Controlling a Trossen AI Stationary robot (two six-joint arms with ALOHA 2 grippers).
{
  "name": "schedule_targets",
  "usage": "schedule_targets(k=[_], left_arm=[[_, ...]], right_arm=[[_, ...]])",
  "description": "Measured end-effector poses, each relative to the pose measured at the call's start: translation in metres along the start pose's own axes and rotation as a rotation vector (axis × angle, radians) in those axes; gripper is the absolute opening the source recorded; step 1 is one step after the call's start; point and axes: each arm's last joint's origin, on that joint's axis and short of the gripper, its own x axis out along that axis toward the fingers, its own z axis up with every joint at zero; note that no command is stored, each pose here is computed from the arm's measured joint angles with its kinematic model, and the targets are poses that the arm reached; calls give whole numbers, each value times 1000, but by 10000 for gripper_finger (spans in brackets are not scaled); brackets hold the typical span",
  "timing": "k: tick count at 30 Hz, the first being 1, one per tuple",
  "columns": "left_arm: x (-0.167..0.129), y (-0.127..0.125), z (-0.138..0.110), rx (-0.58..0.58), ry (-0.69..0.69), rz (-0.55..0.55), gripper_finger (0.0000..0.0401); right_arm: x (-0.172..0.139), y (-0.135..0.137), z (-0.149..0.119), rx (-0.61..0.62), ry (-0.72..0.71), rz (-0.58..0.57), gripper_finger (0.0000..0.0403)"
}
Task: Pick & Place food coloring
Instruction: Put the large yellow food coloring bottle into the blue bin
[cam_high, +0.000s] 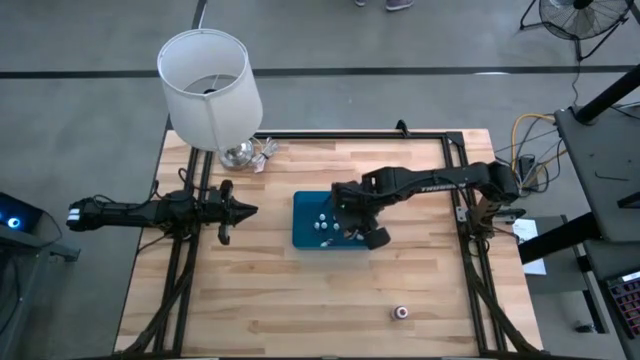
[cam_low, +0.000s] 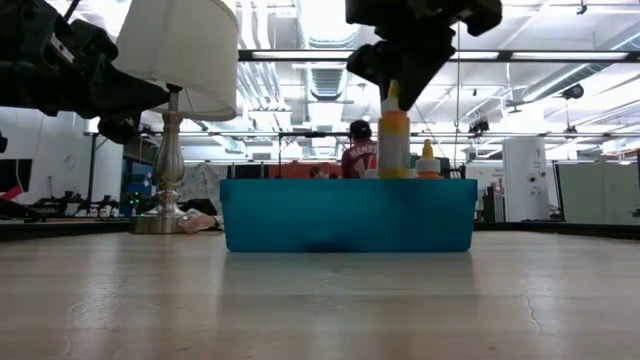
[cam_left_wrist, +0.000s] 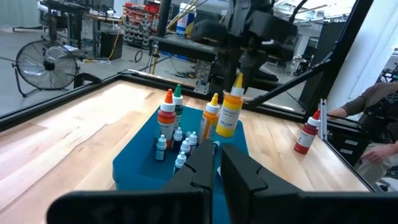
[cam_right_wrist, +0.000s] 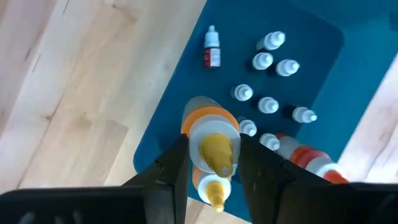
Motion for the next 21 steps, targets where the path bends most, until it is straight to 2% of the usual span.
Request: schedule_targets(k=[11, 17, 21], left_arm=[[0, 0, 0, 0, 0, 0, 2], [0, 0, 0, 0, -1, 0, 2], [0, 0, 0, 0, -1, 0, 2]], right_arm=[[5, 2, 3, -44, -26, -9, 100], [27, 2, 8, -68, 21, 11, 100], [34, 3, 10, -79, 51, -15, 100]])
